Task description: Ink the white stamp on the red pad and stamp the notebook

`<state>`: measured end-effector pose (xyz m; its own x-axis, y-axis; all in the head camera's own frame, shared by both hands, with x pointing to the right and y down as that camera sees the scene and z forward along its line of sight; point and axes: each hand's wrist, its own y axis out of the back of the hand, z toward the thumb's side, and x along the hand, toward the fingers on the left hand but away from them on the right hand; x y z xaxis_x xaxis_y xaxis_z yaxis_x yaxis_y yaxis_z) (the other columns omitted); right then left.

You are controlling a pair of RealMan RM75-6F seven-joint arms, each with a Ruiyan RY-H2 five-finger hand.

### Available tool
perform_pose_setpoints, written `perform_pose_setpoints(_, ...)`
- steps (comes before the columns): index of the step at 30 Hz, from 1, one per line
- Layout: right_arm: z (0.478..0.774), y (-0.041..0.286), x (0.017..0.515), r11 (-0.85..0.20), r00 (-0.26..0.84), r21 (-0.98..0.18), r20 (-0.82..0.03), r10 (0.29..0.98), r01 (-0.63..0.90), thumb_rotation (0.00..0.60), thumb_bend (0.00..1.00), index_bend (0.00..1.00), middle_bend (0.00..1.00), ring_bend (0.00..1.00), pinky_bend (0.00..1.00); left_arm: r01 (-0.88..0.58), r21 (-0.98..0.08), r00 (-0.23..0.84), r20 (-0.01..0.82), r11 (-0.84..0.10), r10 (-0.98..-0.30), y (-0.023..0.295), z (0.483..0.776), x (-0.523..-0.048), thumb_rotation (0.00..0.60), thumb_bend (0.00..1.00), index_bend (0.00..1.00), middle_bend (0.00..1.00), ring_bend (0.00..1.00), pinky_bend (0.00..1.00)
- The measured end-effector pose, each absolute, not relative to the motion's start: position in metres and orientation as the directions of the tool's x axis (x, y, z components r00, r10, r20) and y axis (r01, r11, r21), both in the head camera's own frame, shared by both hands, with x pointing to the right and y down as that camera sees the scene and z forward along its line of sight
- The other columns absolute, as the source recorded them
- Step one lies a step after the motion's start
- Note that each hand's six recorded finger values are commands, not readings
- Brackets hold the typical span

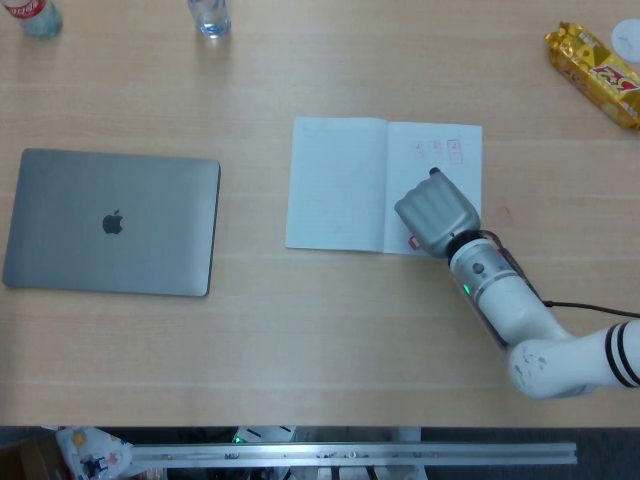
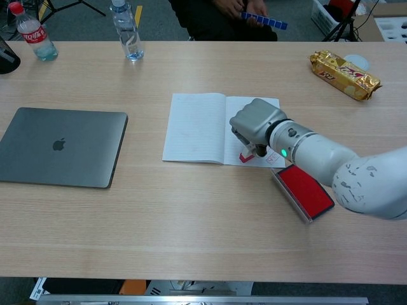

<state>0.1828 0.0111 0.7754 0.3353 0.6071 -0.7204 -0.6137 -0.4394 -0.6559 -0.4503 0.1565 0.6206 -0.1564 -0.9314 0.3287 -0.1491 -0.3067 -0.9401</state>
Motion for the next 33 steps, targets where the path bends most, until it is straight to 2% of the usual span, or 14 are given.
perform_pose_setpoints(17, 0.777, 0.014, 0.18, -0.434, 0.34, -0.659, -0.717, 0.608, -0.614, 0.6, 0.47, 0.78, 0.6, 0.47, 0.33, -0.152, -0.939, -0.166, 0.332, -0.309, -0.928, 0.158, 0.621, -0.454, 0.6, 0.32, 0.0, 0.0, 0.0, 0.0)
perform_pose_setpoints(28, 0.741, -0.005, 0.192, -0.465, 0.338, -0.71, -0.678, 0.652, -0.529, 0.6, 0.47, 0.79, 0.6, 0.47, 0.33, -0.156, -0.942, -0.147, 0.32, -0.298, -0.936, 0.155, 0.615, -0.448, 0.6, 0.32, 0.0, 0.0, 0.0, 0.0)
perform_pose_setpoints(33, 0.737, -0.012, 0.197, -0.469, 0.328, -0.719, -0.669, 0.667, -0.514, 0.6, 0.47, 0.79, 0.6, 0.47, 0.33, -0.154, -0.94, -0.143, 0.326, -0.305, -0.934, 0.156, 0.617, -0.446, 0.6, 0.32, 0.0, 0.0, 0.0, 0.0)
